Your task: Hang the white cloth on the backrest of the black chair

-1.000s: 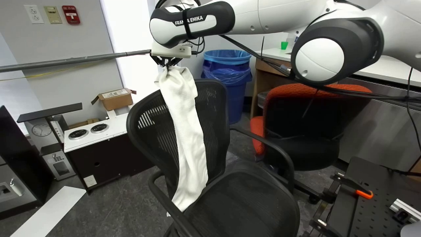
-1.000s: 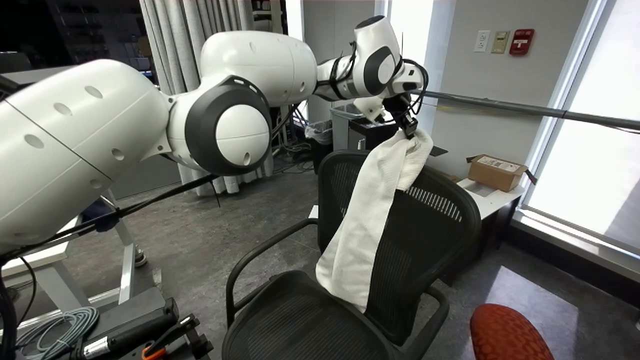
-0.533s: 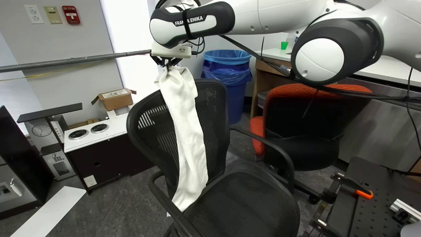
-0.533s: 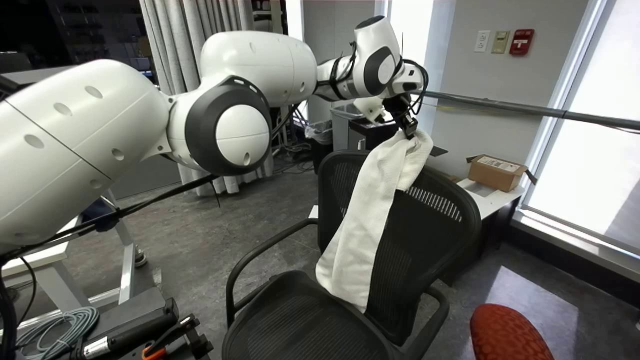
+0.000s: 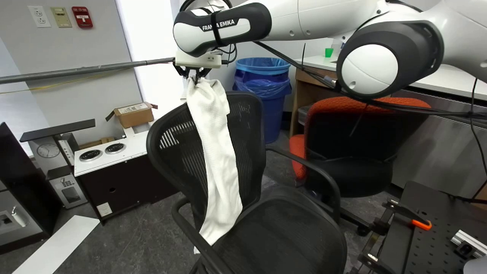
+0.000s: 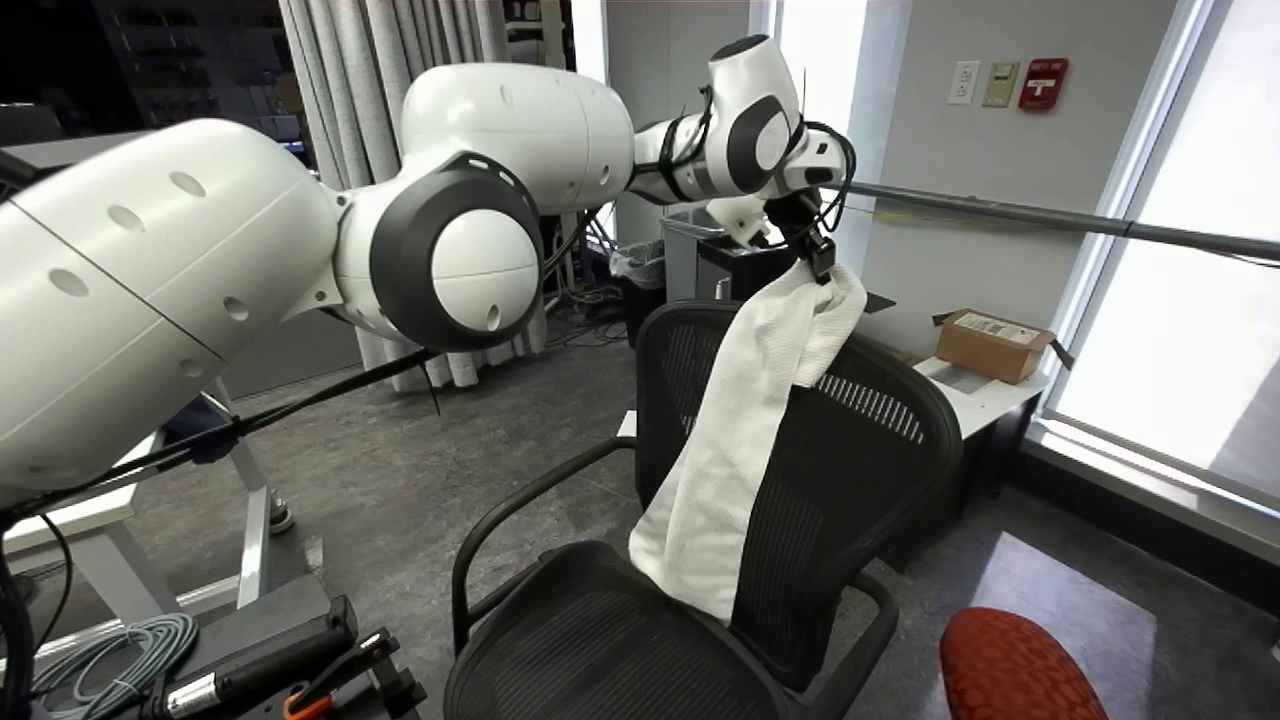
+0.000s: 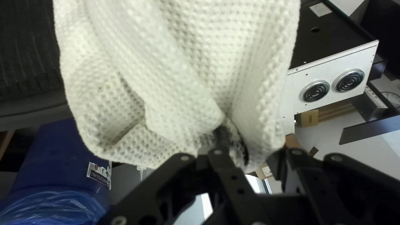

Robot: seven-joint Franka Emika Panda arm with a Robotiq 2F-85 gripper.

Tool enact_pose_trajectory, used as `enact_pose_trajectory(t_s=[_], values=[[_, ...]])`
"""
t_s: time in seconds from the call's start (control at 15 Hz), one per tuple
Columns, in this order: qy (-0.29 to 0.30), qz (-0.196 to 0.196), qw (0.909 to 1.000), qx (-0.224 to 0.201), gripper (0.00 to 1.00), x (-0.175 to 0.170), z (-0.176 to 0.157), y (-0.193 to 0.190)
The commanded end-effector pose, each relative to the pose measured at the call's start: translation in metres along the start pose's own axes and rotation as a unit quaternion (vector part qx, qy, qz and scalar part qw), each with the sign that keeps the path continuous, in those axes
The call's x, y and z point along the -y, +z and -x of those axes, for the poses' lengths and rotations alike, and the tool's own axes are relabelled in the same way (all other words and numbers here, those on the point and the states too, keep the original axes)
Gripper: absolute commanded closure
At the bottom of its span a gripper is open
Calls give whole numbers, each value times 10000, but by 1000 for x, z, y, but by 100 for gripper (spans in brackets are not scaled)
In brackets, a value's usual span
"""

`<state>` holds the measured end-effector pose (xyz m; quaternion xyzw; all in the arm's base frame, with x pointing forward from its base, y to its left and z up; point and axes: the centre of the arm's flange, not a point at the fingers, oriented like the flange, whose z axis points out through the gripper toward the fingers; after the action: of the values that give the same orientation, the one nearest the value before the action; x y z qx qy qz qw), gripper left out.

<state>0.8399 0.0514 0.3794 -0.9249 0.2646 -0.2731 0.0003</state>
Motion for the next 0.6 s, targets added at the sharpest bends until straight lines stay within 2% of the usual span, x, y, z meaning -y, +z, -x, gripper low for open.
enact_pose_trajectory(t_s=[0.0,0.27,0.33,0.53], values=[[13,1,10000,-20,34,2,1,-2],[13,-7,10000,-6,4,4,2,-3],[8,-9,10000,-6,1,4,2,-3],[-14,-18,10000,-1,0,5,3,-5]])
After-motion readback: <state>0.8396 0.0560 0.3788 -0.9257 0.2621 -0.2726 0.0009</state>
